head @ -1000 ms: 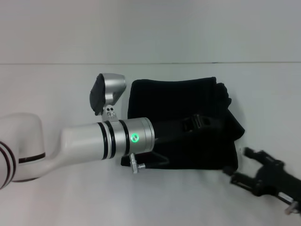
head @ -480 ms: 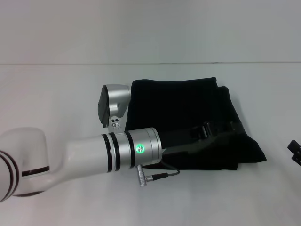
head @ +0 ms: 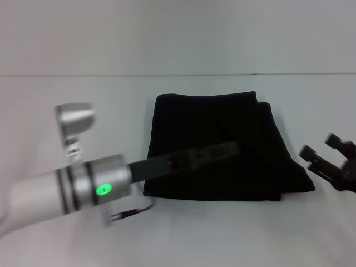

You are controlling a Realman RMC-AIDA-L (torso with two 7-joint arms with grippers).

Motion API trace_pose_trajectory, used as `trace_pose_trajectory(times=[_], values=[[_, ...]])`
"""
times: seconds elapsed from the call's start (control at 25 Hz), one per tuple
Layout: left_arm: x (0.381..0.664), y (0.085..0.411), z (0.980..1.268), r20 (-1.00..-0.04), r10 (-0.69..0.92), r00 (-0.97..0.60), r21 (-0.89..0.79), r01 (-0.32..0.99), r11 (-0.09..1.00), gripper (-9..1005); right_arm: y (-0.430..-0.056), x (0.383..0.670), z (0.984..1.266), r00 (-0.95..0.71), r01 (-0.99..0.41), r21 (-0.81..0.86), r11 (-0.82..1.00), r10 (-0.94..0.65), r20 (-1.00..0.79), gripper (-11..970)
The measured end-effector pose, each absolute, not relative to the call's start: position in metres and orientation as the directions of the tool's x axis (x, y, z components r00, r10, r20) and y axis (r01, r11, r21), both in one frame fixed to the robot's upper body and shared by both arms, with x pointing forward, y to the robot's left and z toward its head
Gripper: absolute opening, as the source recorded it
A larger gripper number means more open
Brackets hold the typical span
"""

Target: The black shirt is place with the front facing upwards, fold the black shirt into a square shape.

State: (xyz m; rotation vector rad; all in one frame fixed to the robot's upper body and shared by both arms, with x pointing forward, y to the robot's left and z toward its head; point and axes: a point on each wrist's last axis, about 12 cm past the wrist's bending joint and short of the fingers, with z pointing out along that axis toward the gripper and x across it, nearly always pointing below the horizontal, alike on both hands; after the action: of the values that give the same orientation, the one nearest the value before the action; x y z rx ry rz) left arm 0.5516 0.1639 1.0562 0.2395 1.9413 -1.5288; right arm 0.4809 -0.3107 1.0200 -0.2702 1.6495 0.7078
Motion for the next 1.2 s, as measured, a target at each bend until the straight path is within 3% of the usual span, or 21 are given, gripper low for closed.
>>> trace_pose_trajectory(times=[0.12, 0.24, 0.48, 0.68, 0.92, 1.2], values=[[0.540, 0.193, 1.052, -0.677, -0.228, -0.700, -0.727, 0.587, 0.356, 883, -0.306, 0.505, 1.038, -0.256, -0.622, 0.303, 0.722, 0.178, -0.950, 944], [0.525, 0.211, 1.050, -0.766, -0.201, -0.611, -0.636, 0.675, 0.375, 923, -0.303, 0.536, 1.064, -0.319, -0.671, 0.323, 0.667, 0.134, -0.938, 942], [0.502, 0.231, 1.043, -0.841, -0.149, -0.520, -0.534, 0.755, 0.380, 923, -0.280, 0.600, 1.143, -0.478, -0.698, 0.297, 0.652, -0.115, -0.871, 935], [0.487, 0.243, 1.035, -0.891, -0.054, -0.452, -0.434, 0.810, 0.395, 923, -0.239, 0.628, 1.196, -0.608, -0.660, 0.223, 0.718, -0.336, -0.719, 916], [0.473, 0.254, 1.031, -0.928, -0.011, -0.373, -0.345, 0.846, 0.406, 922, -0.189, 0.641, 1.219, -0.721, -0.615, 0.145, 0.775, -0.479, -0.501, 878], [0.468, 0.256, 1.028, -0.932, -0.003, -0.362, -0.331, 0.849, 0.411, 922, -0.146, 0.645, 1.206, -0.693, -0.663, -0.008, 0.748, -0.618, -0.372, 878]])
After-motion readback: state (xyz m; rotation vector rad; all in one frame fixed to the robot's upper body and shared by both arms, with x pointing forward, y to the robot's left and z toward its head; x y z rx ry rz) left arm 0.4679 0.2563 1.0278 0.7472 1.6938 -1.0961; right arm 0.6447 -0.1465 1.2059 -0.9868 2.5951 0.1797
